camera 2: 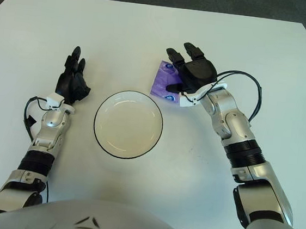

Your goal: Put the tissue paper into the plate.

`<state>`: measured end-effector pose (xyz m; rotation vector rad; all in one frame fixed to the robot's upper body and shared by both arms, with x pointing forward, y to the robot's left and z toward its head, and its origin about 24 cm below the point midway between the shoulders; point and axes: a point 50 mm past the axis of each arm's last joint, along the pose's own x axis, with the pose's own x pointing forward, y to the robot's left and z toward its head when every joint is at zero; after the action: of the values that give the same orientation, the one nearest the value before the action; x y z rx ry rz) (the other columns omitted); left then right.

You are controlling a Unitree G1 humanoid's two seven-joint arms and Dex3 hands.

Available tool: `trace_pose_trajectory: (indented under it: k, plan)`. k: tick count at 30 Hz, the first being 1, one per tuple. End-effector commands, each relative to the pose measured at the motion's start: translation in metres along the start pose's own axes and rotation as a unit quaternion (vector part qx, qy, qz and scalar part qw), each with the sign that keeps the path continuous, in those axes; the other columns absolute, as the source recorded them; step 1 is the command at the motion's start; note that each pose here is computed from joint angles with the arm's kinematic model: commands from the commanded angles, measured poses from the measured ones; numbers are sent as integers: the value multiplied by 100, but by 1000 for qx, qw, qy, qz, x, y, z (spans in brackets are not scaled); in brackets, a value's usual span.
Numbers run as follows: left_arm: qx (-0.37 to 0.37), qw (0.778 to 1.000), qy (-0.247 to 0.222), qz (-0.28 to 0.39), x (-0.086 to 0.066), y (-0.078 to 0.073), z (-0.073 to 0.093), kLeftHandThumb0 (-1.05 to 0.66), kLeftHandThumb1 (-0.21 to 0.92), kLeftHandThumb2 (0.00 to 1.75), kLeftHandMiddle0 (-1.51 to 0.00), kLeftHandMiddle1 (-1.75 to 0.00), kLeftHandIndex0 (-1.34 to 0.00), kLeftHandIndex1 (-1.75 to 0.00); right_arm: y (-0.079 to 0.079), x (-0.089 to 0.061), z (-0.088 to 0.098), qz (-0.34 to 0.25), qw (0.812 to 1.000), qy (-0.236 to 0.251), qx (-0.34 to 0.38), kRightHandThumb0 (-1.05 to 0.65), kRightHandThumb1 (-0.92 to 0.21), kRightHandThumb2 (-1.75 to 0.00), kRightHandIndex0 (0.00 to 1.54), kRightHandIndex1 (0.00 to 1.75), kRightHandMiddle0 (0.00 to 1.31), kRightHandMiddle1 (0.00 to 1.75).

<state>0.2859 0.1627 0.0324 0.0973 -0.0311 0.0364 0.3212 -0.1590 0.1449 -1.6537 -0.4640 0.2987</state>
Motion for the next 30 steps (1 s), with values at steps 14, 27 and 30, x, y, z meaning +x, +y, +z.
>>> trace_pose_trajectory:
  k: [14, 27, 30]
  plan:
    - [3, 995, 97, -5, -23, 3, -40, -91, 92, 112, -18, 0, 0, -13, 13, -11, 3, 44, 999, -18, -3, -105, -92, -52, 0, 0, 0, 0]
    - [4, 995, 97, -5, -24, 2, -41, -90, 92, 112, -19, -1, 0, -17, 3, -18, -1, 28, 999, -40, -11, -105, -92, -56, 0, 0, 0, 0]
    - [3, 995, 98, -5, -24, 2, -41, -90, 92, 112, -20, -1, 0, -19, -5, -22, -5, 20, 999, -44, -6, -105, -92, -57, 0, 0, 0, 0]
